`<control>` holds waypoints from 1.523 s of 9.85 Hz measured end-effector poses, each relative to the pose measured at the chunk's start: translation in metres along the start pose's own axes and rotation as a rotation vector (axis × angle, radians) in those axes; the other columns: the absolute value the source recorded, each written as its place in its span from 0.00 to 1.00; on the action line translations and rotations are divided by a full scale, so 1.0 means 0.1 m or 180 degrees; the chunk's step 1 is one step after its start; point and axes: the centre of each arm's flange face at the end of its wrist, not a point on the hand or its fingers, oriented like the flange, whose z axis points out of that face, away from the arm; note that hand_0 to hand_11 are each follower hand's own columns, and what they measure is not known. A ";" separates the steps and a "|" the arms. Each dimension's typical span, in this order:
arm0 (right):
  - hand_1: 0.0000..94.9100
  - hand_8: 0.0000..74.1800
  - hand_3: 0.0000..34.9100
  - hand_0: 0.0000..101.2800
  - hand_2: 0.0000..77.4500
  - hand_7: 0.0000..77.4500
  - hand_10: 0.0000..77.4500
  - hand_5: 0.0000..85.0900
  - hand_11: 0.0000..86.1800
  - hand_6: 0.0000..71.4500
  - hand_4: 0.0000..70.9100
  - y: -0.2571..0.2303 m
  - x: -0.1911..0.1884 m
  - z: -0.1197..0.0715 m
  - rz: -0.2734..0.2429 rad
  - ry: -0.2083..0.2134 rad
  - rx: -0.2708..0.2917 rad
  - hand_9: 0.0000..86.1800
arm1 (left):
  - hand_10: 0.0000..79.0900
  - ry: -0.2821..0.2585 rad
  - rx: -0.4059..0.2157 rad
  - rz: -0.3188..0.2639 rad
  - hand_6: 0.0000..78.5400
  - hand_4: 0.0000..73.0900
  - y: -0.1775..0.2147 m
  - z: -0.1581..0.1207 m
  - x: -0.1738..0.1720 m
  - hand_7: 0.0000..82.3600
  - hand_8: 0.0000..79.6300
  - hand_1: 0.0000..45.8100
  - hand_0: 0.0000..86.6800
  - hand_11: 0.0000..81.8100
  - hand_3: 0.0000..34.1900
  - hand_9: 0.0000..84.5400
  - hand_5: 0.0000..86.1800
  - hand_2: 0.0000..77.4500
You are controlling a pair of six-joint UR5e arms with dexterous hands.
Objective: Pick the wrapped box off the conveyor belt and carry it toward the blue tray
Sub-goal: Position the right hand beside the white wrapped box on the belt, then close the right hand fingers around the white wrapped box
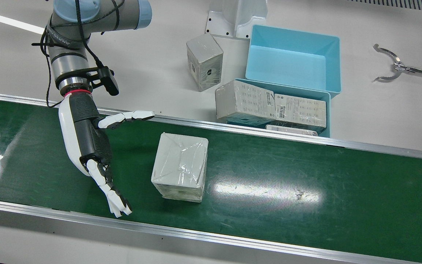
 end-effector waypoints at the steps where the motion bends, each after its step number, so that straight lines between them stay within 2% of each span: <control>1: 0.13 0.06 0.03 0.46 0.17 0.11 0.02 0.09 0.04 0.02 0.12 -0.01 0.02 0.00 0.0002 0.0005 -0.0002 0.08 | 0.01 0.0000 0.0000 0.0000 0.00 0.00 0.00 0.00 0.00 0.00 0.00 0.00 0.00 0.00 0.00 0.00 0.01 0.01; 6: 0.14 0.06 0.02 0.46 0.17 0.10 0.01 0.10 0.04 0.02 0.12 -0.02 0.06 0.05 0.0005 0.0019 0.0002 0.08 | 0.00 0.0000 0.0000 0.0000 0.00 0.00 0.00 0.00 0.00 0.01 0.00 0.00 0.00 0.00 0.00 0.00 0.01 0.01; 9: 0.14 0.06 0.04 0.46 0.18 0.13 0.01 0.10 0.04 0.03 0.13 -0.03 0.07 0.06 0.0006 0.0021 0.0011 0.08 | 0.01 0.0000 0.0000 0.0000 0.00 0.00 0.00 0.00 0.00 0.00 0.00 0.00 0.00 0.00 0.00 0.00 0.01 0.01; 10: 0.14 0.06 0.00 0.46 0.18 0.13 0.04 0.10 0.04 0.03 0.13 -0.03 0.07 0.06 0.0007 0.0021 0.0012 0.08 | 0.01 0.0000 0.0000 0.0000 0.00 0.00 0.00 0.00 0.00 0.00 0.00 0.00 0.00 0.00 0.00 0.00 0.01 0.01; 12: 0.14 0.06 0.00 0.46 0.18 0.13 0.00 0.10 0.04 0.03 0.13 -0.04 0.06 0.06 0.0013 -0.0019 0.0021 0.08 | 0.00 0.0000 0.0000 0.0000 0.00 0.00 0.00 0.00 0.00 0.00 0.00 0.00 0.00 0.00 0.00 0.00 0.01 0.01; 13: 0.11 0.06 0.00 0.46 0.18 0.17 0.03 0.14 0.05 0.06 0.14 -0.03 0.06 0.06 0.0019 -0.0044 0.0023 0.10 | 0.01 0.0000 0.0000 0.0000 0.00 0.00 0.00 0.00 0.00 0.00 0.00 0.00 0.00 0.00 0.00 0.00 0.01 0.01; 14: 0.08 0.18 0.00 0.46 0.15 0.39 0.08 0.42 0.13 0.21 0.14 -0.02 0.05 0.06 0.0023 -0.0060 0.0020 0.24 | 0.01 0.0000 0.0000 0.0000 0.00 0.00 0.00 0.00 0.00 0.00 0.00 0.00 0.00 0.00 0.00 0.00 0.01 0.01; 15: 0.08 0.18 0.00 0.46 0.15 0.39 0.08 0.42 0.13 0.21 0.14 -0.01 0.04 0.05 0.0027 -0.0070 0.0013 0.24 | 0.01 0.0000 0.0000 0.0000 0.00 0.00 0.00 0.00 0.00 0.00 0.00 0.00 0.00 0.00 0.00 0.00 0.01 0.01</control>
